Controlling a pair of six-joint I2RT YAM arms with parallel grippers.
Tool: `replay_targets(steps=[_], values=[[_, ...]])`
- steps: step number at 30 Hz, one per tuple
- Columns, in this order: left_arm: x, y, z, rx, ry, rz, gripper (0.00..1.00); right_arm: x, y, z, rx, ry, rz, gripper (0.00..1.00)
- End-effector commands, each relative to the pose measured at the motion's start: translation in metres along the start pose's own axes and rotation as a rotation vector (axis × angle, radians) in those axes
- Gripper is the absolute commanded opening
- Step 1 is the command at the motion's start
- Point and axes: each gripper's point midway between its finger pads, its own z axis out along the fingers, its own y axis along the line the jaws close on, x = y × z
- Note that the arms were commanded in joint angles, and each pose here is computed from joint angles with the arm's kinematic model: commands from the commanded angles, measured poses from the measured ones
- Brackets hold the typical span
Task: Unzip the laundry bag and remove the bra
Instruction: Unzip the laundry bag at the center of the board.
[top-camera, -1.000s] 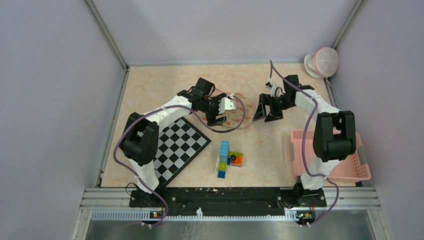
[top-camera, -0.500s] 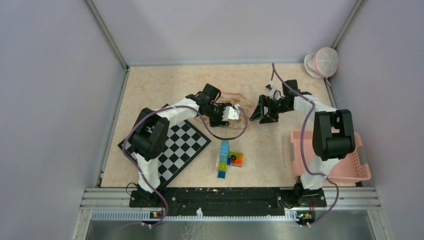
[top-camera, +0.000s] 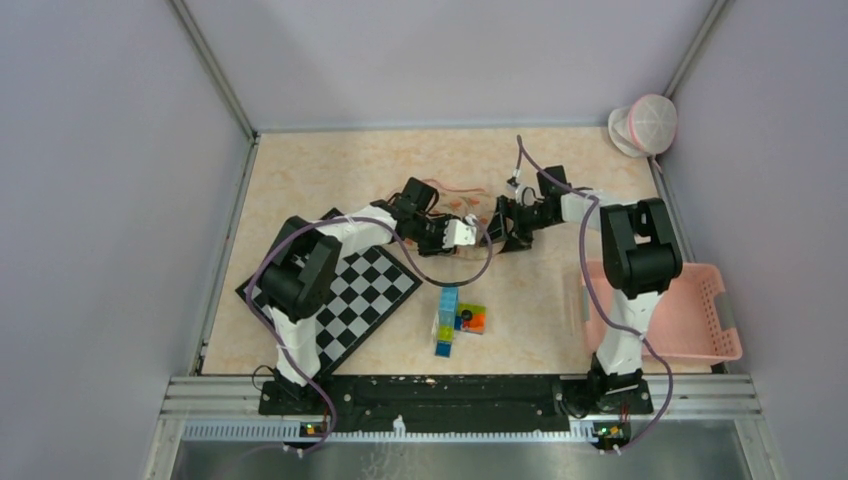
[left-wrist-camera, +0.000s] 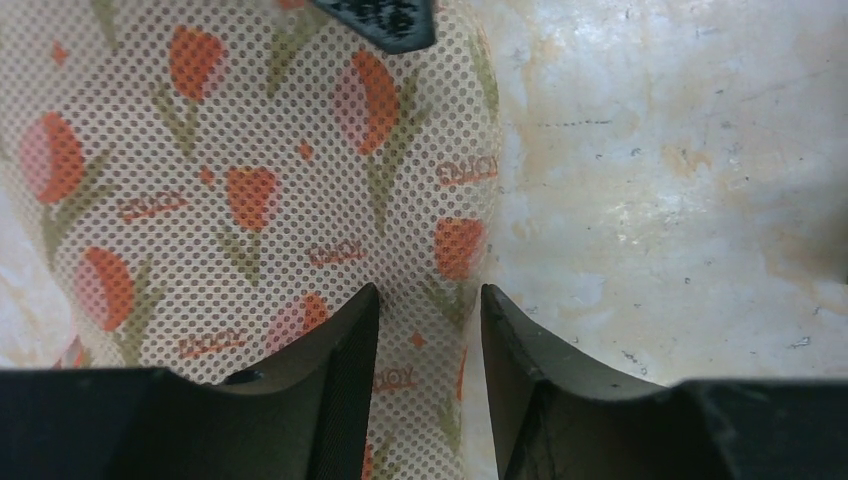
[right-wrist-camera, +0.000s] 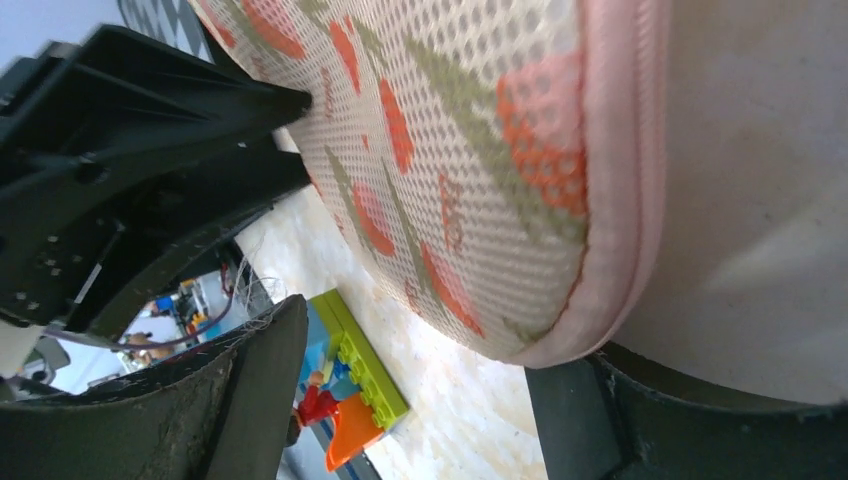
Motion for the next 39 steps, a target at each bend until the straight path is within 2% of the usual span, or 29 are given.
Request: replay_targets(steps=[1, 4, 10, 13, 16, 19, 22, 25, 32, 37, 38, 39], values=[[-0.022, 0.001, -0.014, -0.032, -0.076, -0.003, 0.47, -0.02, 0.002, 0.009, -0.033, -0.048, -0.039, 0.75], [-0.027, -0.002, -0.02, -0.043, -0.091, 0.002, 0.51, -0.018, 0.003, 0.01, -0.049, -0.052, -0.036, 0.69], [-0.043, 0.001, -0.038, -0.114, -0.135, 0.068, 0.65, -0.014, 0.026, 0.0, -0.125, -0.066, -0.021, 0.49], [-0.051, -0.005, -0.044, -0.124, -0.155, 0.116, 0.69, -0.013, 0.04, -0.004, -0.181, -0.072, 0.016, 0.4], [-0.06, -0.016, -0.045, -0.12, -0.178, 0.19, 0.69, -0.015, 0.054, -0.01, -0.234, -0.076, 0.04, 0.3], [-0.06, -0.026, -0.04, -0.124, -0.17, 0.259, 0.63, -0.016, 0.062, -0.013, -0.267, -0.074, 0.051, 0.19], [-0.058, -0.032, -0.033, -0.122, -0.154, 0.275, 0.62, -0.013, 0.068, -0.014, -0.301, -0.052, 0.07, 0.07], [-0.053, -0.032, -0.031, -0.137, -0.131, 0.274, 0.6, -0.011, 0.072, -0.016, -0.321, -0.042, 0.082, 0.0], [-0.051, -0.016, -0.032, -0.243, -0.116, 0.304, 0.53, -0.006, 0.08, -0.021, -0.362, -0.043, 0.116, 0.0], [-0.049, -0.004, -0.033, -0.292, -0.093, 0.276, 0.41, -0.005, 0.082, -0.022, -0.372, -0.038, 0.118, 0.0], [-0.05, -0.003, -0.033, -0.291, -0.092, 0.261, 0.38, -0.005, 0.082, -0.022, -0.37, -0.039, 0.119, 0.02], [-0.049, -0.003, -0.033, -0.284, -0.089, 0.238, 0.34, -0.006, 0.082, -0.022, -0.368, -0.04, 0.118, 0.08]])
